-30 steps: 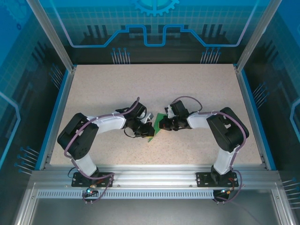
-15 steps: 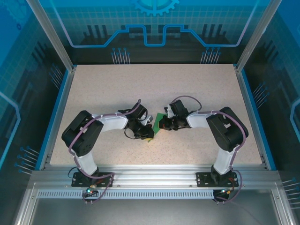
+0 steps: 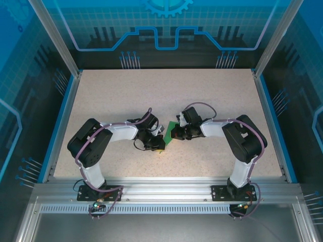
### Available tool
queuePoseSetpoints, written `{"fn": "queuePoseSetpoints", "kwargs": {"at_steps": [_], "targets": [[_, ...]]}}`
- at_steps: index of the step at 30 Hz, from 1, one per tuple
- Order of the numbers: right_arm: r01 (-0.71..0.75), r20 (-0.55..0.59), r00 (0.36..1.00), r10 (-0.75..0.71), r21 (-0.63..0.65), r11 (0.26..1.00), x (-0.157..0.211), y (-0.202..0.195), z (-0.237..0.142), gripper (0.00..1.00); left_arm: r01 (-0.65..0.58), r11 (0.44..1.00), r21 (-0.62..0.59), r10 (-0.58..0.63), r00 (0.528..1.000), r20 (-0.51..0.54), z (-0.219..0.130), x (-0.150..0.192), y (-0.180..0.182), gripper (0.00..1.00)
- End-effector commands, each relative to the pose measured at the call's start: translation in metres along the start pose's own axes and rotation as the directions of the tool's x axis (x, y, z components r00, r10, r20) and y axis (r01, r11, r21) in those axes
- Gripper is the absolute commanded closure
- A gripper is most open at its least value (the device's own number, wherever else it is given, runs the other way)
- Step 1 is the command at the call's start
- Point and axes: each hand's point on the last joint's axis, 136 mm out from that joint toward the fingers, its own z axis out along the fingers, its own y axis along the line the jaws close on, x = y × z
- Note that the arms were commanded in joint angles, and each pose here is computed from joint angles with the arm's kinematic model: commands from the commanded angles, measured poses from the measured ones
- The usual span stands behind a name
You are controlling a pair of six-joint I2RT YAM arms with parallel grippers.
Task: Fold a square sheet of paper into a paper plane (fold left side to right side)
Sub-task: Fold the wing for the fifth time at the center of the table.
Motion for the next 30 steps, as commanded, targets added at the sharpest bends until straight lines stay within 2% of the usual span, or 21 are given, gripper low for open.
{"fn": "queuePoseSetpoints", "kwargs": {"at_steps": [1, 30], "targets": [[-0.031, -0.076, 0.996, 0.043, 0.160, 0.987, 0.026, -0.039, 0.009, 1.00, 0.033, 0.999, -0.043, -0.035, 0.999, -0.031, 0.007, 0.012, 0.016, 0.90], [-0.046, -0.099, 0.993, 0.068, 0.210, 0.977, 0.030, -0.053, 0.005, 1.00, 0.074, 0.995, -0.063, -0.078, 0.995, -0.061, 0.001, 0.050, 0.037, 0.93]]}}
